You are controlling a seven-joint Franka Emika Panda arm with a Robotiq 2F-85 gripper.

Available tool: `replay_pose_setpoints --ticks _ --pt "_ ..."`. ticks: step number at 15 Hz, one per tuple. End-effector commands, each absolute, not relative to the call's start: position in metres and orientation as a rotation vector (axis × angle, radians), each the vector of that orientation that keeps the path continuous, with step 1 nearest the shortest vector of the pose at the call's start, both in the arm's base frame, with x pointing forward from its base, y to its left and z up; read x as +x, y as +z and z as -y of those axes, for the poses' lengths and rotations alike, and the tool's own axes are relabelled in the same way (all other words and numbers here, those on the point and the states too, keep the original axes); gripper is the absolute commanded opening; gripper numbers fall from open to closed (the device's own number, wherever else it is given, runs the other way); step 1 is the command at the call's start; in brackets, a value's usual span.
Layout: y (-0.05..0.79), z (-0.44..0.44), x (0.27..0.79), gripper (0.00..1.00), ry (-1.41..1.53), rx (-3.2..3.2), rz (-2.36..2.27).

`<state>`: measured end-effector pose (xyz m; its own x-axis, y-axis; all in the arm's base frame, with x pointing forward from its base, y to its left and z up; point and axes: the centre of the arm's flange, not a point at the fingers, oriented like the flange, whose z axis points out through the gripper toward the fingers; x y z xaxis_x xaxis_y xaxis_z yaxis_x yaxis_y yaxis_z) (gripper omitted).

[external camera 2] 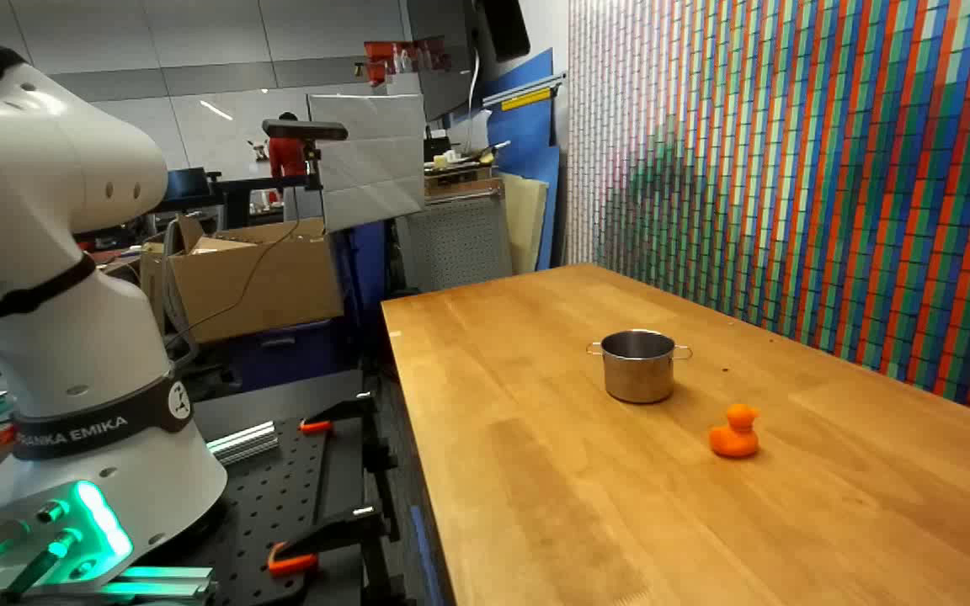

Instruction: Put the orange rubber duck in the pot

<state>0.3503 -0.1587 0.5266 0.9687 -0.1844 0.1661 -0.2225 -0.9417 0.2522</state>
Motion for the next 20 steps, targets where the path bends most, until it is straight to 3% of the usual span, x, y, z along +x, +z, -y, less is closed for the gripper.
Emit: replay_pose_setpoints --ticks 1,5,8,14,20 --pt "0.529 0.159 0.351 1.00 0.210 2.845 0.301" --pt "0.532 0.156 0.357 1.00 0.234 2.856 0.301" --pt "0.505 0.127 0.398 1.00 0.293 2.899 0.211" --pt "0.387 0.061 0.484 1.00 0.319 3.014 0.063" --pt "0.293 0.066 0.540 1.00 0.215 3.016 0.088"
